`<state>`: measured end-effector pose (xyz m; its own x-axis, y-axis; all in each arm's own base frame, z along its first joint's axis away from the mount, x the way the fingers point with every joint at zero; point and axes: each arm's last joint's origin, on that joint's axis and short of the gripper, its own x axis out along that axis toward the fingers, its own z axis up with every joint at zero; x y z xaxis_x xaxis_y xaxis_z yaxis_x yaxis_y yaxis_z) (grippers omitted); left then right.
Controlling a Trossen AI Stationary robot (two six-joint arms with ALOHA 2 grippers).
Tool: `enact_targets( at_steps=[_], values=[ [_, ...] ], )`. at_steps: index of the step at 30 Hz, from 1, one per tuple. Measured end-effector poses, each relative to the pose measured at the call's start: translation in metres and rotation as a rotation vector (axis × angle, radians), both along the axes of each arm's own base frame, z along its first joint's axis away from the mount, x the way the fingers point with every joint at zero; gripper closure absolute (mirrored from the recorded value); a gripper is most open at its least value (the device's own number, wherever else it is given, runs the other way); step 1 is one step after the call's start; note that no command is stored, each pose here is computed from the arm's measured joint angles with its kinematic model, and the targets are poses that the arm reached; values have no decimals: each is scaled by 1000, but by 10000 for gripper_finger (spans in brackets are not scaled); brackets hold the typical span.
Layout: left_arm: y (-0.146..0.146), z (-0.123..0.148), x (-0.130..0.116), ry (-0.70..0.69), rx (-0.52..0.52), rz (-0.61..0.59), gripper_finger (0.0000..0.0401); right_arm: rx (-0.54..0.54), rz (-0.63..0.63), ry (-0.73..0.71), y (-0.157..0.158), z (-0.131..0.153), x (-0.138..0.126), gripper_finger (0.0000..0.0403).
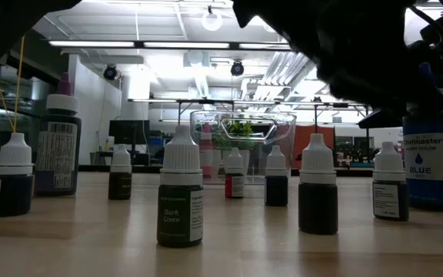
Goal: Pick & Place food coloring
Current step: Put the large blue food coloring bottle into the transparent bin
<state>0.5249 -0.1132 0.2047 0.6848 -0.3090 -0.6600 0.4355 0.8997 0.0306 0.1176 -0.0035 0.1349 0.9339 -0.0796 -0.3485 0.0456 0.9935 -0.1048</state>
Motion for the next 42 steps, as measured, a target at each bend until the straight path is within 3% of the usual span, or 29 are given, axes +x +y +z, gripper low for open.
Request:
enact_targets(
  at_steps=[10,20,42],
  values=[
    [1,-4,1,7,18,19,195,0,0,-1,0,0,0,402],
    [1,-3,0,19,17,16,289,0,0,-1,0,0,0,402],
    [2,15,-3,62,20,18,296,0,0,0,0,0,0,402]
  ],
)
